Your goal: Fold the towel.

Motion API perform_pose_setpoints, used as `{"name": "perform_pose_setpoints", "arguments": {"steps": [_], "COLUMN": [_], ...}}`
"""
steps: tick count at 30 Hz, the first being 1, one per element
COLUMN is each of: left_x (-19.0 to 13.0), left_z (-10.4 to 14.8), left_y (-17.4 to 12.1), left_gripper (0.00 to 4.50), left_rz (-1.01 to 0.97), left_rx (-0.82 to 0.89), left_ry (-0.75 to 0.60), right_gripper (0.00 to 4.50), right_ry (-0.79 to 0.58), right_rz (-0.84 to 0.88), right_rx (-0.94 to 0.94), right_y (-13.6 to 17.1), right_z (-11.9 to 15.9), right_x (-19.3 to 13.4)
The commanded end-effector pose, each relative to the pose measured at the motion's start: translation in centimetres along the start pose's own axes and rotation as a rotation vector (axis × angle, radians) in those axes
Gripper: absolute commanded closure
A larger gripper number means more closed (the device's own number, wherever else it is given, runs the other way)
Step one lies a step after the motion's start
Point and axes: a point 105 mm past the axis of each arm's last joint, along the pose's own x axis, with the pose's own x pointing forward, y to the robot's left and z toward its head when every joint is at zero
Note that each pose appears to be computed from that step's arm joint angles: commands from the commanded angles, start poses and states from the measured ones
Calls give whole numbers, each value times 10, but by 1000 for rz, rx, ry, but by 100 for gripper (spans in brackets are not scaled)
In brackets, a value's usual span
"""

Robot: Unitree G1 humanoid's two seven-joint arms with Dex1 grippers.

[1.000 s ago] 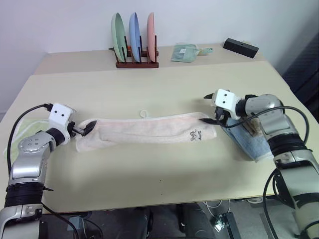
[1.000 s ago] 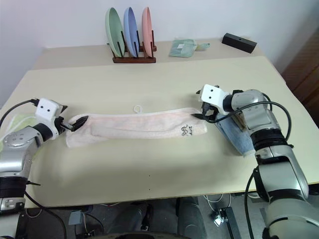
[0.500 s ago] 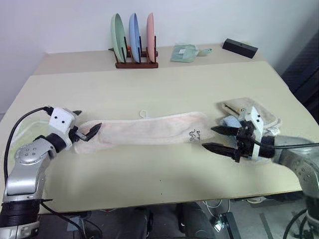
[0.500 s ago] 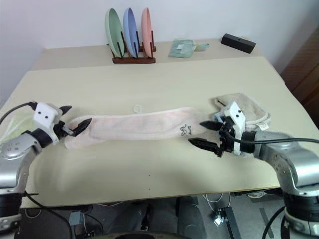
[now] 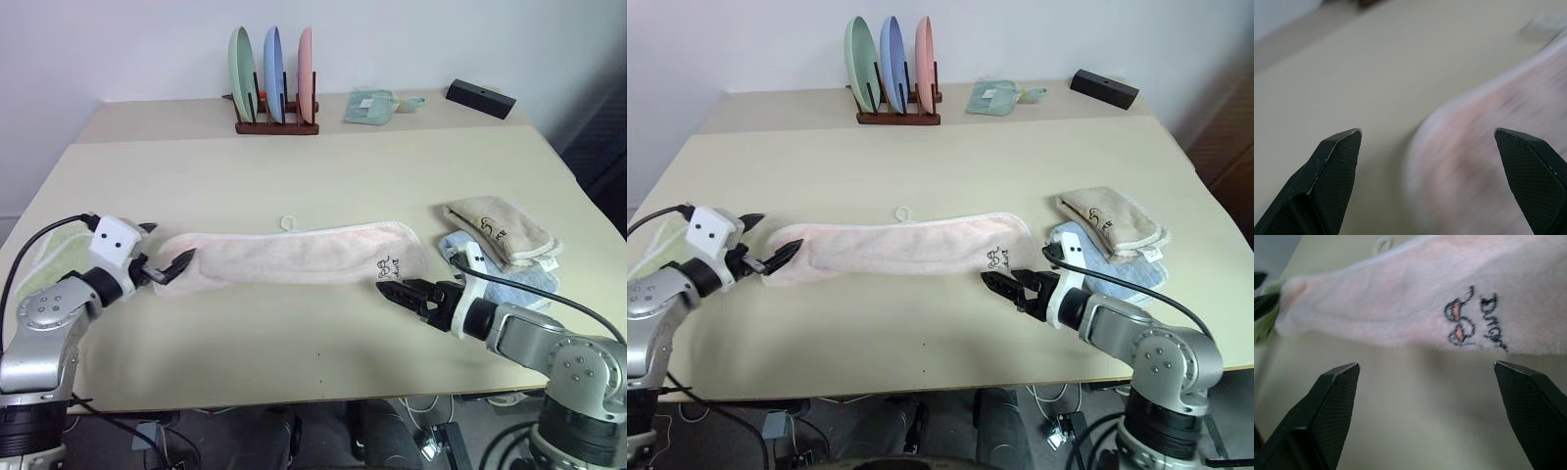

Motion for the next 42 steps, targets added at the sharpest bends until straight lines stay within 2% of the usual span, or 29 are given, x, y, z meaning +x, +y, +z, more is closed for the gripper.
{"name": "perform_pose_setpoints", "arguments": {"steps": [1,5,12,15,22,27,32,37,40,42], "left_x": [5,10,17,18,19,24,32,38,37,34], "left_z": [21,25,25,23,17,7,7,8,9,7], "left_y": [-56,-92,-108,-110,-114,-115,-112,-111,-110,-110], "left_gripper": [5,5,5,4,4,4,4,4,4,4], "left_rz": [-262,-398,-433,-436,-441,-464,-497,-505,-495,-486], "left_rx": [-32,-47,-78,-80,-96,-99,-93,-81,-81,-85], "left_ry": [-59,-61,-80,-76,-70,-46,-59,-70,-73,-66], "right_gripper": [2,2,2,92,445,445,445,445,445,445], "right_ry": [-72,-118,-144,-160,-201,-215,-222,-90,-40,-11], "right_rz": [-73,-148,-171,-182,-187,-199,-224,-156,-57,60], "right_rx": [81,198,268,271,220,8,-214,-475,-584,-646], "right_y": [-10,-23,-24,-25,-21,-14,-11,12,32,56], "right_z": [14,21,30,34,46,63,92,89,84,78], "right_x": [0,7,20,22,11,-16,-50,-44,-33,-16]}}
